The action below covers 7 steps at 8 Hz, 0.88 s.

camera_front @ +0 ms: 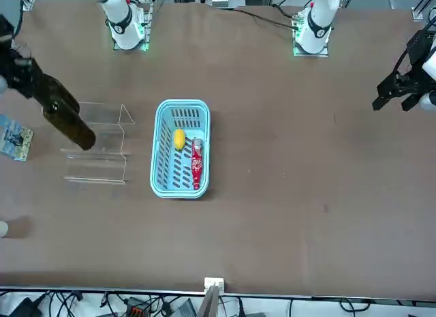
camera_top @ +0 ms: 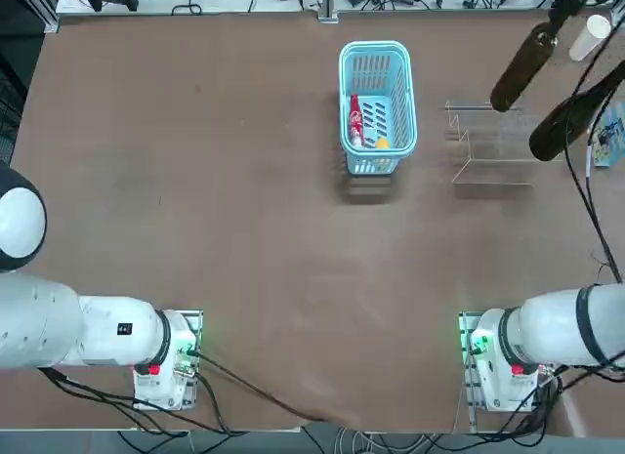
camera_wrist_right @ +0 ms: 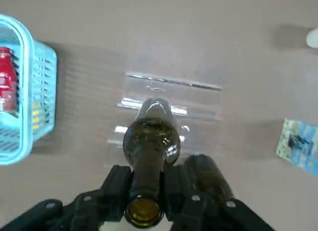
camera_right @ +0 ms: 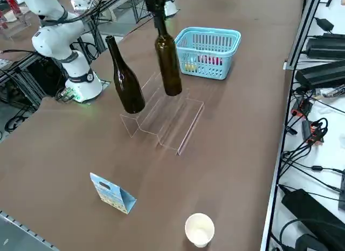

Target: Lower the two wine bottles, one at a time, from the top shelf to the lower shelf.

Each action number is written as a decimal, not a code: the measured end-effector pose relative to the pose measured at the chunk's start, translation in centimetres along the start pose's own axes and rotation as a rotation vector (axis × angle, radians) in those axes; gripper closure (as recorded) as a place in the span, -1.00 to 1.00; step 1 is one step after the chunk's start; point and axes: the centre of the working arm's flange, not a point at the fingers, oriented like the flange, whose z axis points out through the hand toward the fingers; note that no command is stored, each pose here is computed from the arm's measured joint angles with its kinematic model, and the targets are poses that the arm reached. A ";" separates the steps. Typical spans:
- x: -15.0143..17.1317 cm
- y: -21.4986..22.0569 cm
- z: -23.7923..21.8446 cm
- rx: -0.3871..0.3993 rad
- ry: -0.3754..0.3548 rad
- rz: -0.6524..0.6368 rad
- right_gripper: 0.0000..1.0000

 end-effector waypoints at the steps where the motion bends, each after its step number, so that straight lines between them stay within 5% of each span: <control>1: 1.5 -0.1 0.7 0.015 -0.006 -0.003 0.21; 7: 7.1 -1.0 4.4 0.014 -0.007 -0.033 0.21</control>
